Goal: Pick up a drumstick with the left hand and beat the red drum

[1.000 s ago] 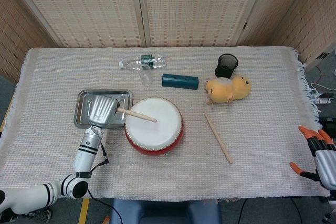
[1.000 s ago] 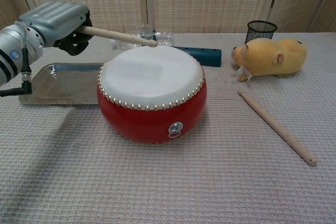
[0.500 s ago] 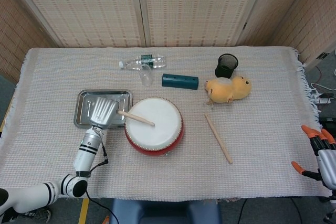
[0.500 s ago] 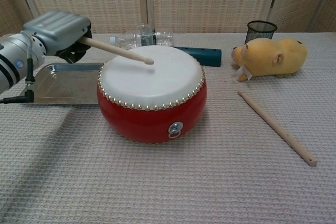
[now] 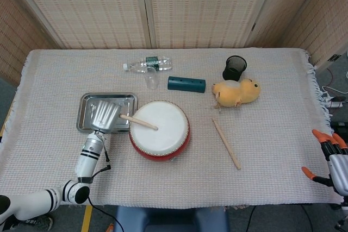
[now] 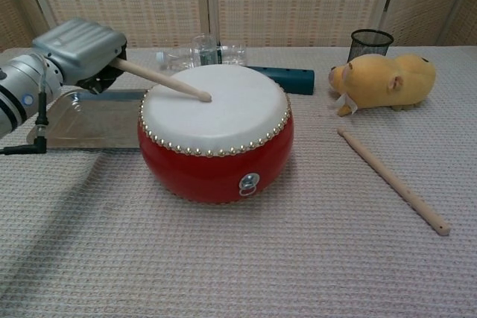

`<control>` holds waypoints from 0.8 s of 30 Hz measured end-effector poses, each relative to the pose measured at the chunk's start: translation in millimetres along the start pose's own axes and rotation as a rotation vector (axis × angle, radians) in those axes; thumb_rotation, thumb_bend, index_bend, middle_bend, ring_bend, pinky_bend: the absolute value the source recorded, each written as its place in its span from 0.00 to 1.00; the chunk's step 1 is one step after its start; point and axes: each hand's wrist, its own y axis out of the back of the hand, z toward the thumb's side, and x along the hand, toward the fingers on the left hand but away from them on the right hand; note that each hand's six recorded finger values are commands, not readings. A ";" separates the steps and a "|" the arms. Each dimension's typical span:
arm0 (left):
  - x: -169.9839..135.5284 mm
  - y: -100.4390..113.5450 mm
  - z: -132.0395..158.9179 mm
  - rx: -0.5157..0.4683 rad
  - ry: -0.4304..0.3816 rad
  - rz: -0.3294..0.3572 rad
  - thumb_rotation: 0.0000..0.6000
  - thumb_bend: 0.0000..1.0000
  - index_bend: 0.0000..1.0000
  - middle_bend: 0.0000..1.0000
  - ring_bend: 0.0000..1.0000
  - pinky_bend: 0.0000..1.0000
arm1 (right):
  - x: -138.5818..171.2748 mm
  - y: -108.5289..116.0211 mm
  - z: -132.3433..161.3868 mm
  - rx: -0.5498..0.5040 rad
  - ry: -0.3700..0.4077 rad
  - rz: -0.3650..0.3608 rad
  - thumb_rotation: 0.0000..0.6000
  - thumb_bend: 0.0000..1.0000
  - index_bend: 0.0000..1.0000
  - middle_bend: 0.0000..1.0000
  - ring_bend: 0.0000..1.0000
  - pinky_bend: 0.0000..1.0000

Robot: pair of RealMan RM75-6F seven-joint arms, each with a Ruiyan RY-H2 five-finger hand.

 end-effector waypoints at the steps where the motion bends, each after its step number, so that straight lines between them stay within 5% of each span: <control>1: 0.3 -0.2 -0.6 0.000 0.003 0.001 1.00 0.76 1.00 1.00 1.00 1.00 | 0.1 0.3 0.0 0.000 0.000 -0.001 1.00 0.19 0.00 0.10 0.00 0.01; 11: 22.2 24.7 -43.3 -0.406 0.184 -0.018 1.00 0.76 1.00 1.00 1.00 1.00 | 2.0 1.6 -1.1 -0.007 0.000 -0.008 1.00 0.20 0.00 0.10 0.00 0.01; 24: 39.3 -36.0 -100.5 -0.222 0.288 -0.159 1.00 0.76 1.00 1.00 1.00 1.00 | -0.4 -2.9 -6.7 -0.012 -0.023 0.007 1.00 0.19 0.00 0.10 0.00 0.01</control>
